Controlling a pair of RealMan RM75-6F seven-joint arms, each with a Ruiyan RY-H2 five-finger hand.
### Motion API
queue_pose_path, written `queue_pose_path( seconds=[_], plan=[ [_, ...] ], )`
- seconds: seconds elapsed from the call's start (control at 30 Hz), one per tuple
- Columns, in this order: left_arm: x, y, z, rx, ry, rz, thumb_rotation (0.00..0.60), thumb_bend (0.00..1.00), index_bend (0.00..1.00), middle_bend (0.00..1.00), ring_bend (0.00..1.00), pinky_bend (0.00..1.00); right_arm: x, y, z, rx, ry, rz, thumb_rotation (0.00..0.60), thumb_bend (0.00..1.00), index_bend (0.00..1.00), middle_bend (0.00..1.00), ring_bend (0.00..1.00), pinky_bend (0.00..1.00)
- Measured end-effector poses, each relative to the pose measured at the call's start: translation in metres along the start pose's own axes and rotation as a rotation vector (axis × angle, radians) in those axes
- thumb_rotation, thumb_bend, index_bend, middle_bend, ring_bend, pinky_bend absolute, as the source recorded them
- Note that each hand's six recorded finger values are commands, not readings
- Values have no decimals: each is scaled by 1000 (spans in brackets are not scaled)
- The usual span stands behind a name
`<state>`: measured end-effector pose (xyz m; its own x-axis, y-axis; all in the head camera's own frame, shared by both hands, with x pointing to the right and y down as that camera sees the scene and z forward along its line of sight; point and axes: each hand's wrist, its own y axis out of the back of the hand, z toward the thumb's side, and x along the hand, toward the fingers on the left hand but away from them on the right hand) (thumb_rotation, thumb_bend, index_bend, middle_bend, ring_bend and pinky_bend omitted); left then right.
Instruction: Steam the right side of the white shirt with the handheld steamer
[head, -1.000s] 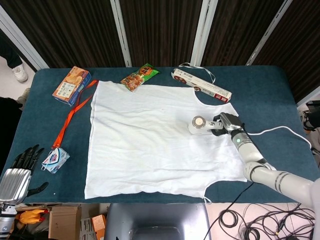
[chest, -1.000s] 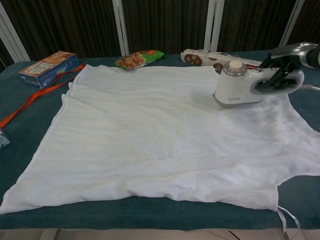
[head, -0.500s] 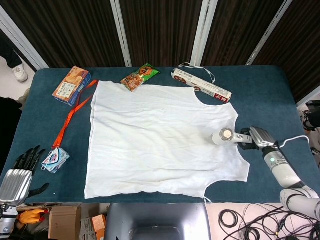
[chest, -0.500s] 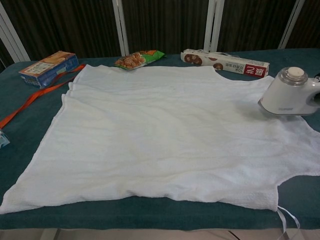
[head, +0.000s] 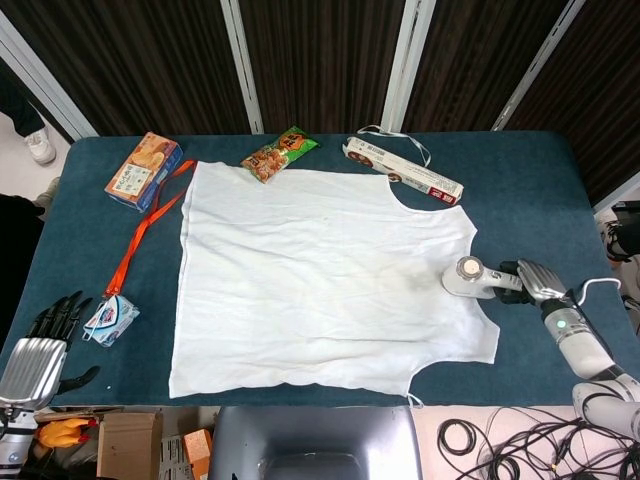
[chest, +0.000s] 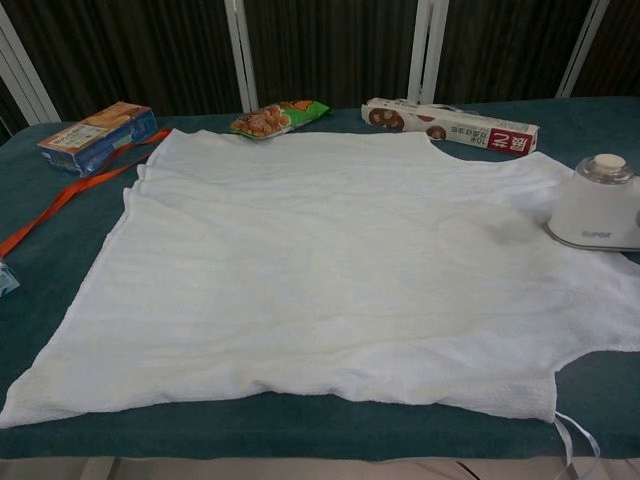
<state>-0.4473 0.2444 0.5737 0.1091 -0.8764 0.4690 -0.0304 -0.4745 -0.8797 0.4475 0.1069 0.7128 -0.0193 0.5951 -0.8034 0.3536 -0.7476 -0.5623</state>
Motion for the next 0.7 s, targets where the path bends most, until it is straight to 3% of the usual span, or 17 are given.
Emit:
queue_pose_path(
  seconds=[0.1, 0.27, 0.5, 0.7],
  plan=[
    [0, -1, 0, 2, -2, -4, 600, 0, 2, 27, 50, 153, 0, 1, -6, -14, -14, 3, 600, 320, 6, 183, 161, 475],
    [1, -1, 1, 2, 0, -3, 600, 0, 2, 26, 50, 153, 3, 2, -6, -29, -8, 17, 600, 225, 0, 69, 51, 243],
    [1, -1, 1, 2, 0, -1, 600, 0, 2, 26, 50, 153, 11, 8, -4, 23, 20, 28, 600, 156, 0, 0, 0, 97],
    [0, 1, 1, -1, -2, 3, 600, 0, 3, 26, 50, 153, 19, 15, -2, 31, 53, -6, 600, 135, 0, 0, 0, 73]
  ],
)
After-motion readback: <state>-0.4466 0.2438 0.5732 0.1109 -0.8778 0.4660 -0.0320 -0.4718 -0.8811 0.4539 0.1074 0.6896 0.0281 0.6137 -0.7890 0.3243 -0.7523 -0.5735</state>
